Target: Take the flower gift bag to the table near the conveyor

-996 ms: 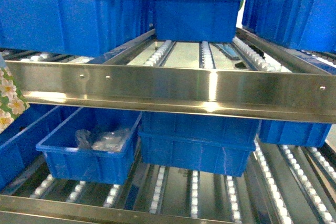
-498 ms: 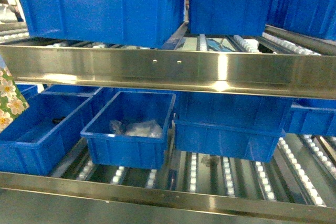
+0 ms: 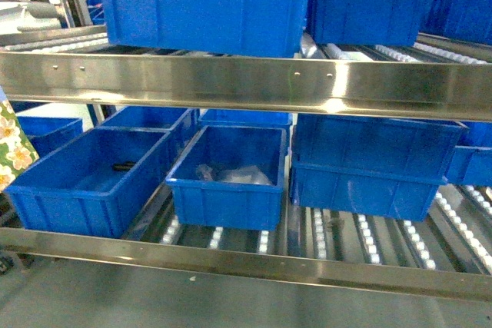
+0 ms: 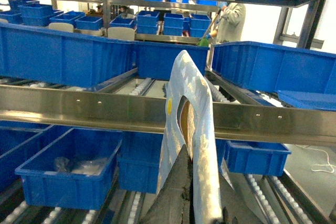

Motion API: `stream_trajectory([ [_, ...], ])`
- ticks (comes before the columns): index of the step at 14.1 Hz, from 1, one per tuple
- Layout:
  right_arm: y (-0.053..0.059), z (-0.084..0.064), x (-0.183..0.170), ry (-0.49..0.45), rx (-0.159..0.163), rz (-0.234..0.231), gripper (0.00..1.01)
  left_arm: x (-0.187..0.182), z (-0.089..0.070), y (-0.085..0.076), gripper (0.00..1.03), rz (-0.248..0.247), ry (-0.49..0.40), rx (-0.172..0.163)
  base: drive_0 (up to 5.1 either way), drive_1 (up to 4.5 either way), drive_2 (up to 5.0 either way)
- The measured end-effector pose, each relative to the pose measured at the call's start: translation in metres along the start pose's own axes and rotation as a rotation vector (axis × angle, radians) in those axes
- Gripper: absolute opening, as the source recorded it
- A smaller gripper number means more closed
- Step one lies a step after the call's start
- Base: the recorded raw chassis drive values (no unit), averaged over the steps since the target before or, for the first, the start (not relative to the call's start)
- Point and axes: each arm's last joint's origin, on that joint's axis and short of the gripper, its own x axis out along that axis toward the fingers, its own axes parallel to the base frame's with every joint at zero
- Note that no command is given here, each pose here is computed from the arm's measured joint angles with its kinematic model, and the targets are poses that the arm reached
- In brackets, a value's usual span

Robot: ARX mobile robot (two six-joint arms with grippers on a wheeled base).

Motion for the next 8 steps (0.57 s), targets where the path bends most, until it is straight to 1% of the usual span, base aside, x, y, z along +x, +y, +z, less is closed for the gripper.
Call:
stream_trajectory([
  [6, 0.0000, 0.0004, 0.0000, -0.003, 0.000, 0.000, 0.02, -0.0001, 0.0001, 0.0001, 0.02, 0.000, 0.000, 0.000, -4.4, 0.08, 4.3],
  [8, 0.0000, 0.0006, 0.0000, -0.005, -0.001, 0.000, 0.02, -0.0002, 0.0005, 0.0001, 0.02, 0.000, -0.003, -0.001, -4.9, 2.46, 2.5],
])
